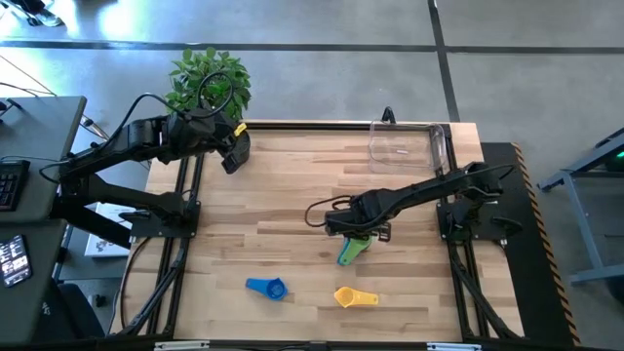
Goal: Nest measuring cups in basket
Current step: Stack the green measuring cup on top of the light blue measuring cup, then stack the blue measuring cup on top of the green measuring cup
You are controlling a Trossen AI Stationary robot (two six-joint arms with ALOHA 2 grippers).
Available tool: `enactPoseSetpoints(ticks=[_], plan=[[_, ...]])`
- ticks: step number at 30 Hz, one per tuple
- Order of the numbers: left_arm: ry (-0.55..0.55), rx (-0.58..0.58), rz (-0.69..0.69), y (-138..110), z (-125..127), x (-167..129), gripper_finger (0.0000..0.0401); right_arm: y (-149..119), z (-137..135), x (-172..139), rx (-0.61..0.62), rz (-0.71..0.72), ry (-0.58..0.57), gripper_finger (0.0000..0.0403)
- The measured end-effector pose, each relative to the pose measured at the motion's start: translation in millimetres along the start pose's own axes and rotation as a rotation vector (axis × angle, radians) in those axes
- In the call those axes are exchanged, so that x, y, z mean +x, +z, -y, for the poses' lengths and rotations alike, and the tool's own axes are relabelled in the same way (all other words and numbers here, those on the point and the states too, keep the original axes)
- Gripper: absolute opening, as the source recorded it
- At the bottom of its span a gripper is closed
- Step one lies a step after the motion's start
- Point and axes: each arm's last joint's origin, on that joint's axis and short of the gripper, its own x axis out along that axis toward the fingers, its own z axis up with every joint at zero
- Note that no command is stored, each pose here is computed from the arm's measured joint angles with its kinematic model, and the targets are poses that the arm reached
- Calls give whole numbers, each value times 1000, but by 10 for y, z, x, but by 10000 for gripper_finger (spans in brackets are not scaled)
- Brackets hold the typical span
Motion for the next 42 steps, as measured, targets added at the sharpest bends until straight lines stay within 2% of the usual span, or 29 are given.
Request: enactPoseSetpoints(ticks=[5, 18, 23, 29, 34, 42], plan=[[1, -1, 1, 1, -1, -1, 74, -4, -7, 25, -1, -3, -5, 6], [0, -1, 1, 1, -1, -1, 74, 2, -1, 28, -9, 13, -11, 59], [0, -1, 1, 1, -1, -1, 74, 10, -3, 25, -21, 39, -1, 64], [-5, 9, -21, -22, 1, -1, 74, 65, -67, -26, -122, 84, 44, 64], [-102, 10, -95, -97, 27, -8, 74, 140, -176, -142, -221, 158, 111, 64], [-299, -151, -223, -191, 83, -34, 74, 285, -345, -397, -455, 237, 176, 64]])
